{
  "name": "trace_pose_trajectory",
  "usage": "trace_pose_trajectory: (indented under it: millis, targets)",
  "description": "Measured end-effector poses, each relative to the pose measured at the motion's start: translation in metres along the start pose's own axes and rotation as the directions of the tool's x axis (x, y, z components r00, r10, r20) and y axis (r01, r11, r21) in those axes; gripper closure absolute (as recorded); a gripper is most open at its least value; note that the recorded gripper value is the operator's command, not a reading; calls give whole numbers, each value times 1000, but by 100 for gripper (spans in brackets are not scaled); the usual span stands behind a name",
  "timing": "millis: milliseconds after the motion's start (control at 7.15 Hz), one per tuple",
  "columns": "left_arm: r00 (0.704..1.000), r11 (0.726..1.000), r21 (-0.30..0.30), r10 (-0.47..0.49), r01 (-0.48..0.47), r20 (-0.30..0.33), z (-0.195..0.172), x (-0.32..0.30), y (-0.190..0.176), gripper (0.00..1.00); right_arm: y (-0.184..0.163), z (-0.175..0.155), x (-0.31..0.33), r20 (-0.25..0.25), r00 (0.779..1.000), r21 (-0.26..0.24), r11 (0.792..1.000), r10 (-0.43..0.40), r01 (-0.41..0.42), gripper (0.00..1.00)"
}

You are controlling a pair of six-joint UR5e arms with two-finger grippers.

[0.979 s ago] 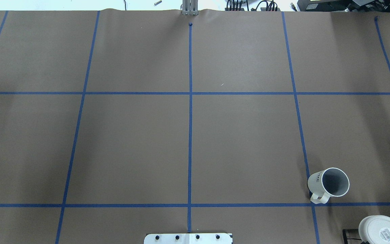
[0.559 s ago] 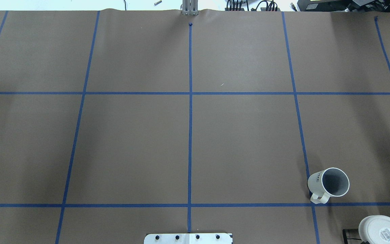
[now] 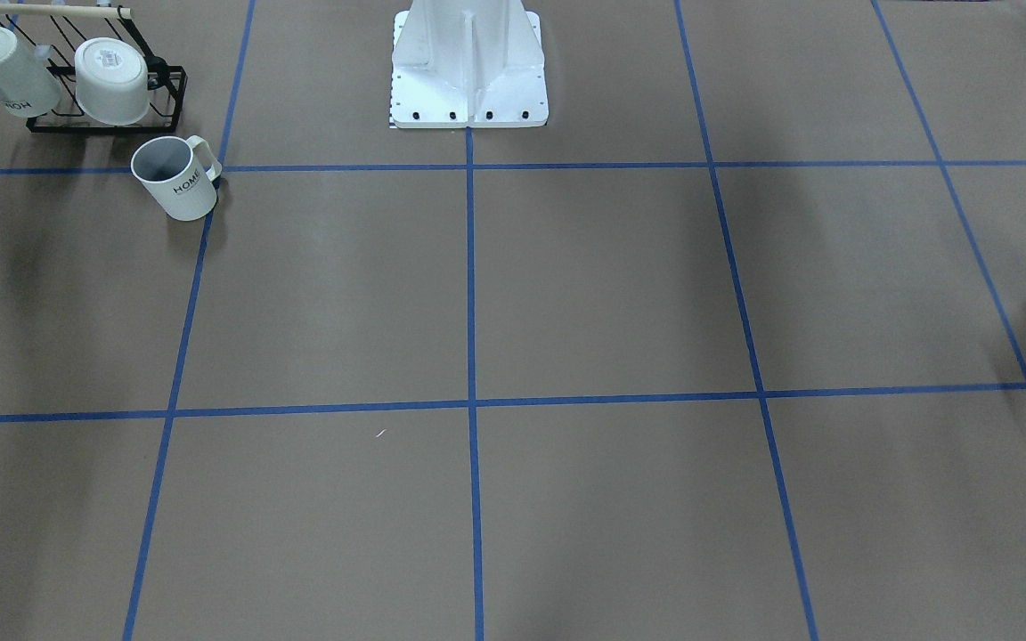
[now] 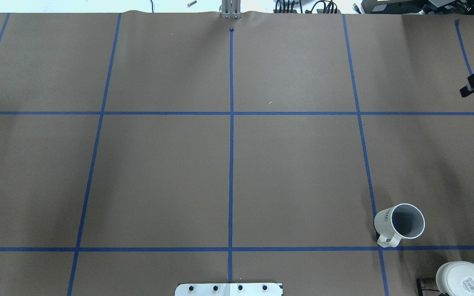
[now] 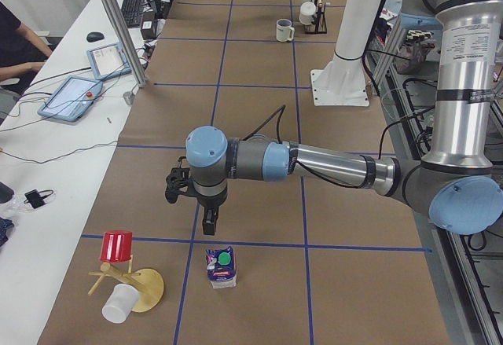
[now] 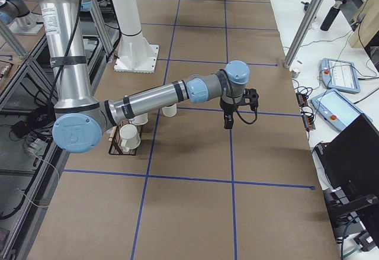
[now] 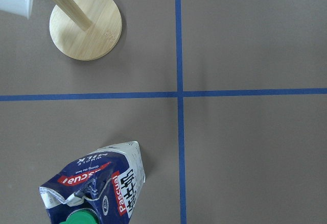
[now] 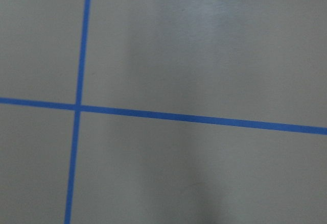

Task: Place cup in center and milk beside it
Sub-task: 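Lower the right gripper onto the rim of the white mug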

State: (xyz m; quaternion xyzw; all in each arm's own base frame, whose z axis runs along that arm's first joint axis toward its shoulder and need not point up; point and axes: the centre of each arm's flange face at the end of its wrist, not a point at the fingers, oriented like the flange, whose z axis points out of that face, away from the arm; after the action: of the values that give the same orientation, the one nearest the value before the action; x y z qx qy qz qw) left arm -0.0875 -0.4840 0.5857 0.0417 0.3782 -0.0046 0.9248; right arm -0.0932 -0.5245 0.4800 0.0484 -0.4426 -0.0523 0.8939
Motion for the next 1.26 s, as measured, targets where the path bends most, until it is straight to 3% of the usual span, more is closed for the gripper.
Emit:
trace_pose_trajectory:
  millis: [140, 420, 559, 839, 979, 1259]
  targets:
    - [1000, 1000, 0, 0, 0, 0, 0, 0, 0, 1, 15, 17, -26, 69, 993, 4, 996, -91, 91, 0]
    - [1000, 1000, 0, 0, 0, 0, 0, 0, 1, 1, 45, 32, -72, 208, 963, -39, 982, -174, 186, 0]
    - [1000, 1000, 0, 1, -1, 0, 0, 0, 1, 1, 64, 36, -81, 208, 958, -50, 976, -196, 210, 0]
    - [1000, 1000, 2, 3, -3, 0, -1, 1, 2, 1, 109, 61, -96, 97, 966, -74, 966, -239, 247, 0]
    - [1000, 1000, 7, 7, -7, -3, -5, 5, 2, 1, 122, 69, -102, 67, 971, -88, 968, -229, 235, 0]
    - [999, 1000, 20, 15, -14, -33, -14, 17, 4, 1, 142, 75, -114, 62, 971, -111, 966, -229, 235, 0]
